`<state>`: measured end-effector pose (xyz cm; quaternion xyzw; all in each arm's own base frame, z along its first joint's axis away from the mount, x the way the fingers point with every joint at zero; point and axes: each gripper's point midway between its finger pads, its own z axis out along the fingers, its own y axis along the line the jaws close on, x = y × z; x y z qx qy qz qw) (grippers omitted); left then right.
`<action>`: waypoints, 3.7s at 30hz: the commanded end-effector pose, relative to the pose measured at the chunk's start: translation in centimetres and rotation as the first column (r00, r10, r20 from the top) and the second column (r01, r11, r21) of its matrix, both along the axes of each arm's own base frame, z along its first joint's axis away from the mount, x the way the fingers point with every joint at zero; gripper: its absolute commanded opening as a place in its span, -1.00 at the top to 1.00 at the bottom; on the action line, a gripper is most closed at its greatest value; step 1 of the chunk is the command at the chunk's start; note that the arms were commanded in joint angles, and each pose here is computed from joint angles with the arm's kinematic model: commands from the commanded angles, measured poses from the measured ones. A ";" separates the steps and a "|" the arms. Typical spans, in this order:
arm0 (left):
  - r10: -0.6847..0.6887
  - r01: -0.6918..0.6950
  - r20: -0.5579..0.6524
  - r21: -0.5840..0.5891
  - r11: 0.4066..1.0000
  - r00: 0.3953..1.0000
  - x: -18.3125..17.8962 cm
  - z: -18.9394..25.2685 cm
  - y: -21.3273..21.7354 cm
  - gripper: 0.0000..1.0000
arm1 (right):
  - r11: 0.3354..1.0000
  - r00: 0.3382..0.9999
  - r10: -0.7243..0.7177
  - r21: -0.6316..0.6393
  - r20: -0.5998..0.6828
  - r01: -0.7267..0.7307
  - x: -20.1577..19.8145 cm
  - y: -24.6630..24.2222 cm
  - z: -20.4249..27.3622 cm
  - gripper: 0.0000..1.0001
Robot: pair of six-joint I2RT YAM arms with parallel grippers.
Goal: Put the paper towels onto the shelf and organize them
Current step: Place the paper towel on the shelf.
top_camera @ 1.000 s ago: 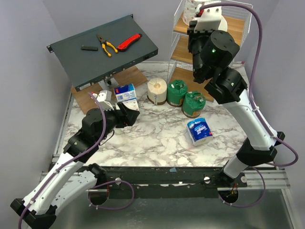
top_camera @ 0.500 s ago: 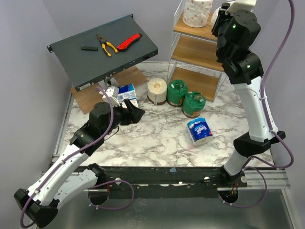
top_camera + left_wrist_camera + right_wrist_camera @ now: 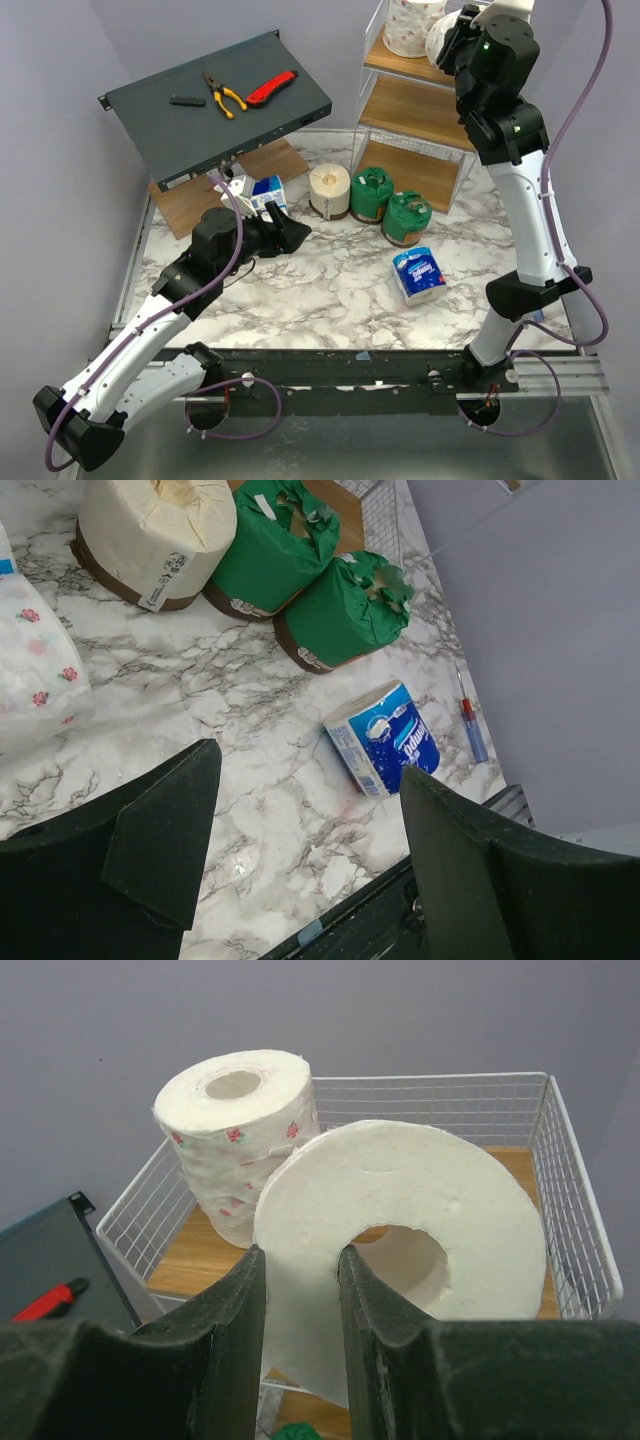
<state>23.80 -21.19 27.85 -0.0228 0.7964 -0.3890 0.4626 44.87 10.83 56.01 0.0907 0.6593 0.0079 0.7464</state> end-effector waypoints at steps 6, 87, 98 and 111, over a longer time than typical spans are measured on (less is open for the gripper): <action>-0.017 0.018 0.032 -0.038 0.999 0.999 -0.1 1.6 -0.3 -0.49 | 1.000 1.000 -0.002 0.011 0.013 0.002 0.8 -0.2 0.2 0.36; -0.059 0.060 0.007 -0.068 0.996 0.998 0.9 3.3 -2.4 -0.50 | 0.996 0.995 -0.073 0.047 0.074 0.070 3.6 -1.3 0.6 -0.41; -0.050 0.050 -0.005 -0.049 0.998 0.999 1.1 2.4 -2.2 -0.51 | 0.993 0.982 -0.107 0.075 0.156 0.097 4.1 -1.8 2.5 -0.57; -0.047 0.047 -0.009 -0.034 0.998 0.999 1.4 2.1 -2.3 -0.51 | 0.993 0.979 -0.092 0.086 0.182 0.078 4.7 -1.7 2.8 -0.62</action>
